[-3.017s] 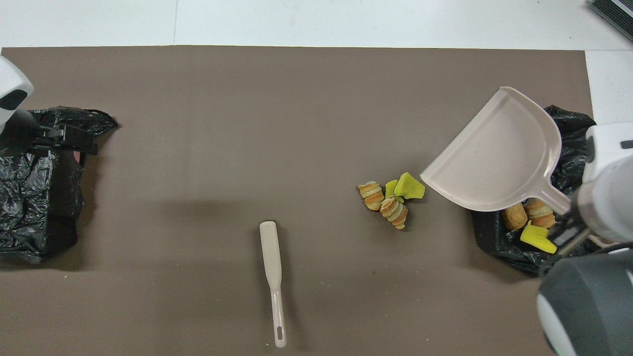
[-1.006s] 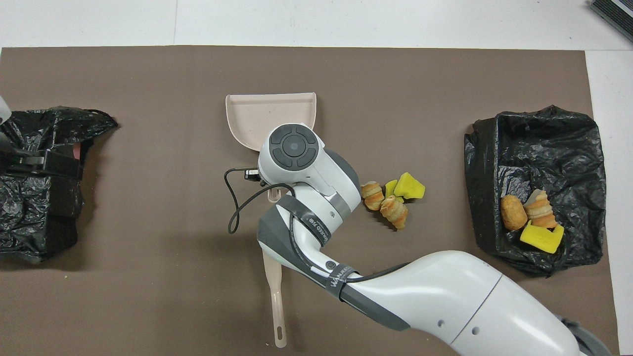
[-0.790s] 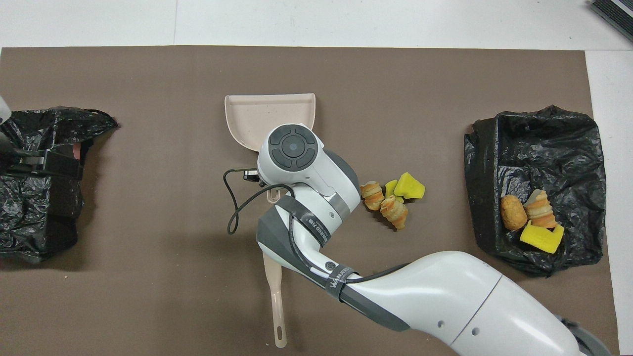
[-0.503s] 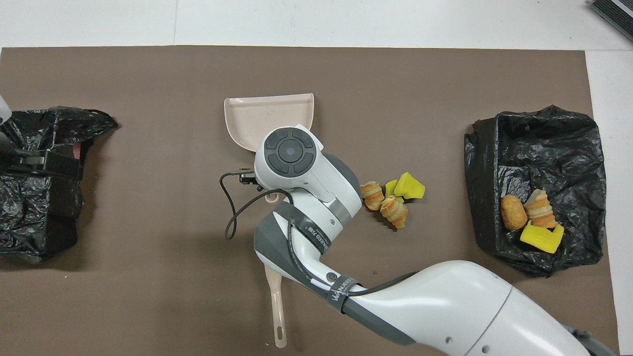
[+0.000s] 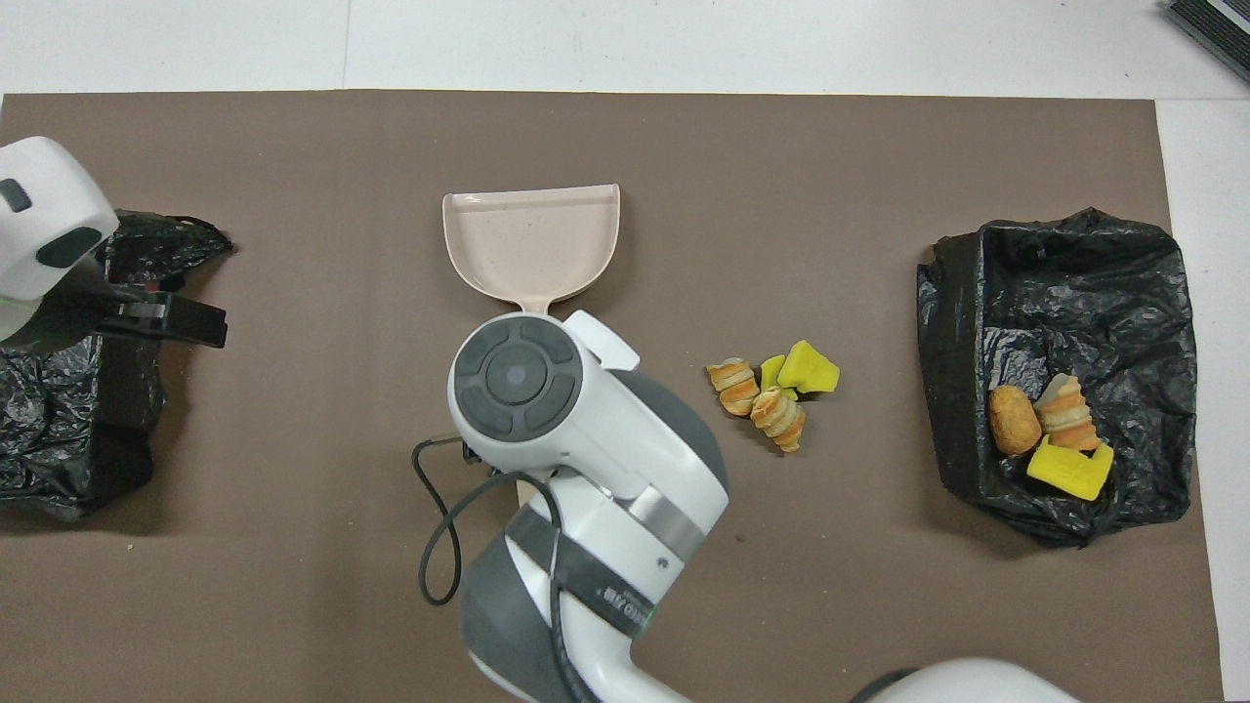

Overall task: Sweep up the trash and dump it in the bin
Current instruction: 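Grasp the dustpan with the left gripper while the right gripper grasps the brush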

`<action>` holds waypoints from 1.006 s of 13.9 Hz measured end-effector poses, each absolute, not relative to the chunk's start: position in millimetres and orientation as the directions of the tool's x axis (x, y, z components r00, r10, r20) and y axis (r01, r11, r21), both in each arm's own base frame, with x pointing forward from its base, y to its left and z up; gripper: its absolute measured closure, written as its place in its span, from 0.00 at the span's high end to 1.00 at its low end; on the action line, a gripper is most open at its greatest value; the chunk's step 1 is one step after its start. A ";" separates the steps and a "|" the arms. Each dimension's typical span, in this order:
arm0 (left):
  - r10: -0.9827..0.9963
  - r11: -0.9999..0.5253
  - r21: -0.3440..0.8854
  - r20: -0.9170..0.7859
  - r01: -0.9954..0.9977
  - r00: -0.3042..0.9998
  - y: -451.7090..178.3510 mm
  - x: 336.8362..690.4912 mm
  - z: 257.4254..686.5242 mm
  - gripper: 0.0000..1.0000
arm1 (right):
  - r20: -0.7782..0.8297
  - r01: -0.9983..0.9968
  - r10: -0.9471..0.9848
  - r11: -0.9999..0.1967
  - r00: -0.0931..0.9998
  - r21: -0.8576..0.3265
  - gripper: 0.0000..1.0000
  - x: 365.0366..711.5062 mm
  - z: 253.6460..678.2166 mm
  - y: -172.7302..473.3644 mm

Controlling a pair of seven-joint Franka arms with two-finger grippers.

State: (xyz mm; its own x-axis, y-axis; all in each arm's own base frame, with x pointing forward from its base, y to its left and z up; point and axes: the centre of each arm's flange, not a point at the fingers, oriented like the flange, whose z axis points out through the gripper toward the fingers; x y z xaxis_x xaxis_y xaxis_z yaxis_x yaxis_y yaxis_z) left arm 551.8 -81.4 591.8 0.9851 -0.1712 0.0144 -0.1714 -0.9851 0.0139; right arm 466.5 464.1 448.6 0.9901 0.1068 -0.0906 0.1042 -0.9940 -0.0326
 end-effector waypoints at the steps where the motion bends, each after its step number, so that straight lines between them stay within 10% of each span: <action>1: -0.173 -0.985 0.014 0.016 -0.173 0.985 -92.3 556.2 584.1 1.00 | -0.102 0.124 0.128 -0.991 0.986 -0.041 1.00 443.8 442.2 471.2; 6: -0.196 -0.980 0.019 0.033 -0.197 0.980 -160.0 580.8 528.5 1.00 | -0.135 0.195 0.200 -0.979 0.970 -0.052 1.00 358.1 361.9 479.5; 14: -0.146 -0.989 0.031 0.027 -0.147 0.989 -297.8 579.5 418.2 1.00 | -0.125 0.245 0.248 -0.969 0.961 -0.040 1.00 312.9 331.7 473.8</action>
